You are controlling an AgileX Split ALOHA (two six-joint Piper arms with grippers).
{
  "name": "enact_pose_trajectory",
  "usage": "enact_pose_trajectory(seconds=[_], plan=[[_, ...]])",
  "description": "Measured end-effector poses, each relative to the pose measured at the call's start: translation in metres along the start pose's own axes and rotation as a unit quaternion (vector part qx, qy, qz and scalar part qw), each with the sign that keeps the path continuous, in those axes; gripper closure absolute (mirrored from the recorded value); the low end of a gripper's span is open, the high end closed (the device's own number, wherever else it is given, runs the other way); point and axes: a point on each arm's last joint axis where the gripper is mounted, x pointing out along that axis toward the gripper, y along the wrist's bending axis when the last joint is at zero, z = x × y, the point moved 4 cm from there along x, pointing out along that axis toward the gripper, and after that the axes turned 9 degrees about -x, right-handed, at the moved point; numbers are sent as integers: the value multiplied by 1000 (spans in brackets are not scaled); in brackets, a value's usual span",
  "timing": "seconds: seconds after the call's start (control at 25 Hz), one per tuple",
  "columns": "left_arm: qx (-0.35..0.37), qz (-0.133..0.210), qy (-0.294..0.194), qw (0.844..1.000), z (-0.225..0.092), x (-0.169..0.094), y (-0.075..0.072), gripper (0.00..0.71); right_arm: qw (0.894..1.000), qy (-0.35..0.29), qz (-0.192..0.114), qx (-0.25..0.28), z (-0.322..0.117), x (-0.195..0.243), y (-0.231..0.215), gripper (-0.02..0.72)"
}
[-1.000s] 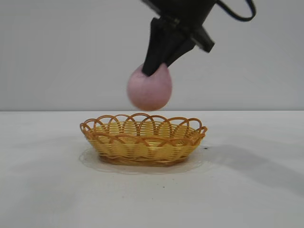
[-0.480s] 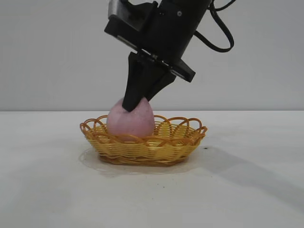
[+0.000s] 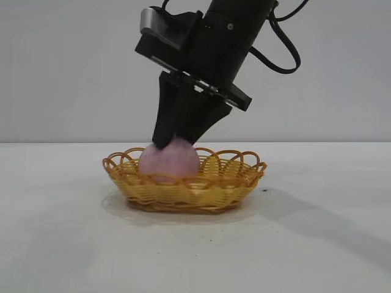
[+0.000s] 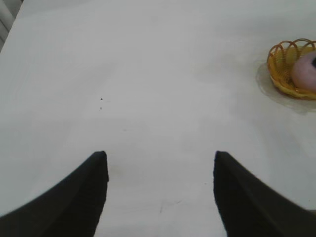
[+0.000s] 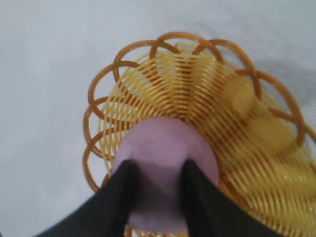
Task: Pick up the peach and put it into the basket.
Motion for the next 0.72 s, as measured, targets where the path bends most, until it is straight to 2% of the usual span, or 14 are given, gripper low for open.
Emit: enact_pose_trajectory(seconds=[0.12, 0.24, 0.32, 0.44, 0.6, 0.72], plan=[[0, 0, 0, 1000, 0, 0, 0, 303, 999, -37, -30, 22, 6, -40, -10, 363], [0, 0, 0, 1000, 0, 0, 0, 303, 990, -58, -89, 98, -3, -69, -47, 363], [0, 0, 0, 1000, 0, 0, 0, 303, 974, -48, -142, 169, -23, -79, -86, 363], [0, 0, 0, 1000, 0, 0, 0, 303, 948, -17, -202, 246, -60, -86, -135, 363], [0, 0, 0, 1000, 0, 0, 0, 303, 917, 6, -274, 291, -91, -105, -169, 363], [0, 0, 0, 1000, 0, 0, 0, 303, 896, 8, -305, 322, -107, -119, -184, 363]])
